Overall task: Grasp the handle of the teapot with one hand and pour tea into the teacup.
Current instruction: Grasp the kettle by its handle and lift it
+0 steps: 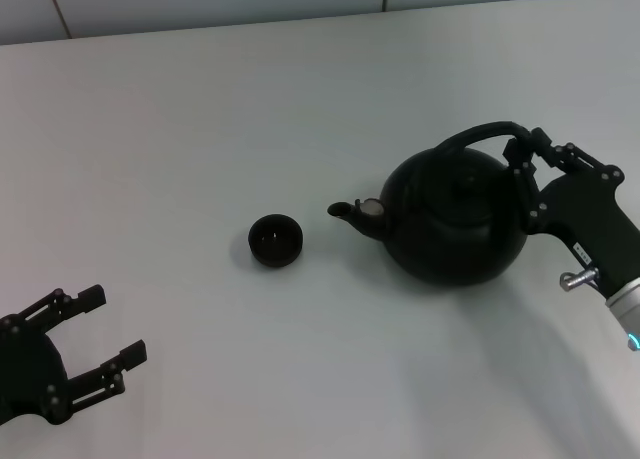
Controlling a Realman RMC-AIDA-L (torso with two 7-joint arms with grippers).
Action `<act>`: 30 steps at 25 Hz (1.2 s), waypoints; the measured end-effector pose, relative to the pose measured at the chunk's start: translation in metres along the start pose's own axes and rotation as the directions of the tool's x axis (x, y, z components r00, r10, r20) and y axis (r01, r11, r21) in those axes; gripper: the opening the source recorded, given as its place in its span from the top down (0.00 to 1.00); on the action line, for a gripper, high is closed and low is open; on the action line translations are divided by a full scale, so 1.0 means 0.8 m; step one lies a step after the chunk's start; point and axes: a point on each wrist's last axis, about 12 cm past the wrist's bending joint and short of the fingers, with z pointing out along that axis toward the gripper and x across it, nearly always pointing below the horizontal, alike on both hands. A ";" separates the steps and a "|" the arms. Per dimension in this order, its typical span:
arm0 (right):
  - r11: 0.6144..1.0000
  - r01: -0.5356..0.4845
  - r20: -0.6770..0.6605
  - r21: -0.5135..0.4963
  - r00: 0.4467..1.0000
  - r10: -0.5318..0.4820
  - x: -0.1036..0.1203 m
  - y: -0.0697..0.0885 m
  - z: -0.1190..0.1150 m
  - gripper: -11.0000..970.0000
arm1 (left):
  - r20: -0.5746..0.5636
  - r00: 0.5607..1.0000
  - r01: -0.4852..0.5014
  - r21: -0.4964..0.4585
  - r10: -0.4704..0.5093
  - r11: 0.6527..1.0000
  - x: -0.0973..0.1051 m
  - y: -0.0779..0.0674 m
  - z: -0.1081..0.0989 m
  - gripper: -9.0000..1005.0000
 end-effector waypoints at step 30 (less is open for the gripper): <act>0.986 -0.054 -0.005 -0.158 0.999 0.054 -0.050 -0.054 0.131 0.91 | 0.028 1.000 0.001 -0.004 -0.001 1.000 -0.005 0.004 0.009 0.18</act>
